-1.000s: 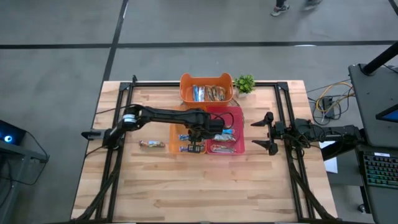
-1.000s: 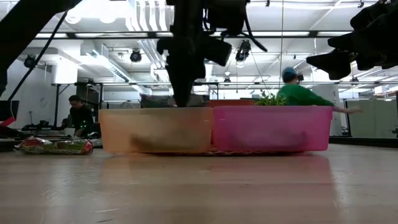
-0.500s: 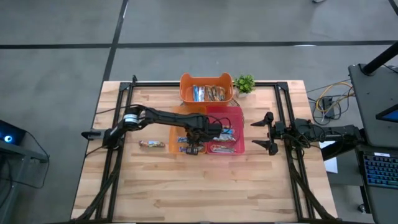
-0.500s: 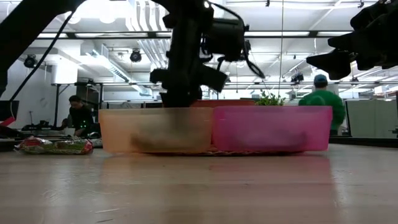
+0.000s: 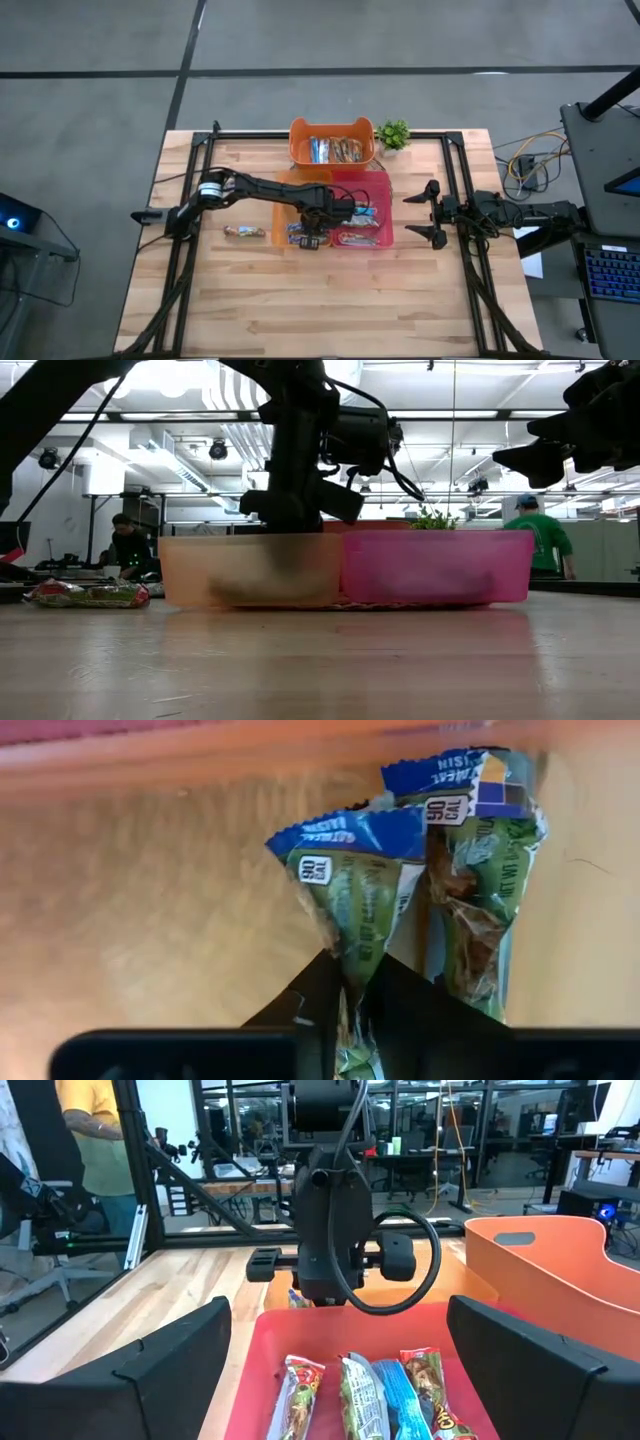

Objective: Pick and place Granola Bars by type
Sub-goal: Put the blue granola bar into the light orange bin

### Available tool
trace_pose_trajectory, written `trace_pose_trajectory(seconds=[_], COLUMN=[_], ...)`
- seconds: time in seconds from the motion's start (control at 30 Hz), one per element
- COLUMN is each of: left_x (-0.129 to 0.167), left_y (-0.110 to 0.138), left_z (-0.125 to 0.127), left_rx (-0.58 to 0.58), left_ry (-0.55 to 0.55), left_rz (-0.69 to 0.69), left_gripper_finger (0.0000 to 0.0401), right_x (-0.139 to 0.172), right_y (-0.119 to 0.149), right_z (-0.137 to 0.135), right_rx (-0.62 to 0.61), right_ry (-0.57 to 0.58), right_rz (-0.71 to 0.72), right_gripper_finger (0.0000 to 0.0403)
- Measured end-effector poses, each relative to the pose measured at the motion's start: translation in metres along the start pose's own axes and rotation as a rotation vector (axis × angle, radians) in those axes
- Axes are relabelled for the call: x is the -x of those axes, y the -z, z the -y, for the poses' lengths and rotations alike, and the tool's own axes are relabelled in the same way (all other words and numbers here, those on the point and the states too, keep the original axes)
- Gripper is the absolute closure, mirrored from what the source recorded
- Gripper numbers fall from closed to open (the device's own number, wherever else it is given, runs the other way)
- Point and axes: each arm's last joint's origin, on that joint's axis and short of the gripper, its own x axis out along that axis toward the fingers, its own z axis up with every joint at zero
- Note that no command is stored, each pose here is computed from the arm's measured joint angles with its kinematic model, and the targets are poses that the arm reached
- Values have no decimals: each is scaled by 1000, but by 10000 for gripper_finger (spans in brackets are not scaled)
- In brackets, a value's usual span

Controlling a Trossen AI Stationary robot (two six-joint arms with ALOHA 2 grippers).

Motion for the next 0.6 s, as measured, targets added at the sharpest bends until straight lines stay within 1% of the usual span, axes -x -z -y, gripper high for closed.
trace_pose_trajectory(seconds=[0.1,0.23,0.4,0.6], left_x=[2,15,25,50], left_y=[0,2,7,18], left_z=[-1,-3,-7,-9], left_rx=[2,10,20,28], left_ry=[2,-2,-5,-15], left_rz=[4,46,56,83], left_gripper_finger=[348,308,246,171], right_x=[0,0,0,0], right_y=[0,0,0,0], right_z=[0,0,0,0], right_rx=[2,2,2,0], right_ry=[0,0,0,0], right_rz=[0,0,0,0], right_gripper_finger=[44,44,44,44])
